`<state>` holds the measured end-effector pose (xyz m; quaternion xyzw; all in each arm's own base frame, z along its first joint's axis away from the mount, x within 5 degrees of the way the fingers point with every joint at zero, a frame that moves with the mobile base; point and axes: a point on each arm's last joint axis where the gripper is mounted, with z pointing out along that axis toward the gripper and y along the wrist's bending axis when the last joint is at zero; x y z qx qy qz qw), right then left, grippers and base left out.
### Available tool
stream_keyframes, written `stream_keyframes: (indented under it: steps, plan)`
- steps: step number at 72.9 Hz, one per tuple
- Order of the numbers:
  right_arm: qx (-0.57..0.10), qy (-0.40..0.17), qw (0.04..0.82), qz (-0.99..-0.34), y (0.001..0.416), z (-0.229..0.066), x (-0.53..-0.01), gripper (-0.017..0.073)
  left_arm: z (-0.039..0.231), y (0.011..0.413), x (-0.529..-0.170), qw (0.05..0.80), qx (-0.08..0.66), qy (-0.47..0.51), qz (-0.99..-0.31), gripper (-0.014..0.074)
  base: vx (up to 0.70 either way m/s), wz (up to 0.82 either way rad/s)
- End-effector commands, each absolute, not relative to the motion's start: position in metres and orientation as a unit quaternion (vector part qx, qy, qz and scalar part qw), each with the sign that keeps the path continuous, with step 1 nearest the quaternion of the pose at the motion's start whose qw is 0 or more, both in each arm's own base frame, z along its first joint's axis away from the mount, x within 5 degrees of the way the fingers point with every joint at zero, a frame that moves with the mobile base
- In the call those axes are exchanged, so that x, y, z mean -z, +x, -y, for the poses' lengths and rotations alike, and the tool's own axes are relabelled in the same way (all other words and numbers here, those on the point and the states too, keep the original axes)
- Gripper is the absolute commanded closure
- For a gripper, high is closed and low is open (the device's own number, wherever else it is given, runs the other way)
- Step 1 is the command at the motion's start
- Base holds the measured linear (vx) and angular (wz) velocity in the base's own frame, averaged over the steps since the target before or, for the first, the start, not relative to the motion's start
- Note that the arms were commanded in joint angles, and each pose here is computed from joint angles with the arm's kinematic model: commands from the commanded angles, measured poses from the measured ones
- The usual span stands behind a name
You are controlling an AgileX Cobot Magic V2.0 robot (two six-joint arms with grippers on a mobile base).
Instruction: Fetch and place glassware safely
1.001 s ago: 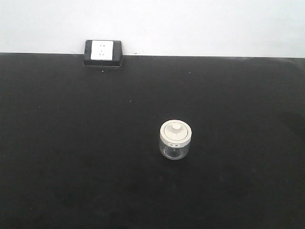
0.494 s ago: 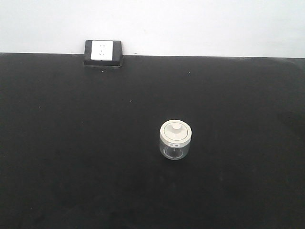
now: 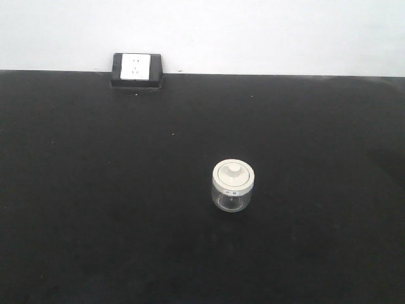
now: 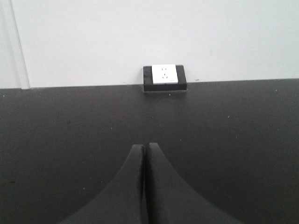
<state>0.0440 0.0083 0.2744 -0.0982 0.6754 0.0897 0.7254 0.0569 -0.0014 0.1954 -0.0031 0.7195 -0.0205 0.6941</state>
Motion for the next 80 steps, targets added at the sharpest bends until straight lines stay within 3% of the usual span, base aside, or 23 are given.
stream_keyframes:
  steps: [1,80]
  plan:
    - [-0.095,-0.104,0.752,-0.644,0.0418,-0.0094,-0.2884,0.0567,0.0013,0.0568,-0.194,0.721,0.026,-0.009,-0.693,0.0601,0.0,0.0]
    - [-0.095,-0.104,0.752,-0.644,0.0418,-0.0094,-0.2884,0.0567,0.0013,0.0568,-0.1938,0.72,0.026,-0.009,-0.694,0.0601,0.0,0.0]
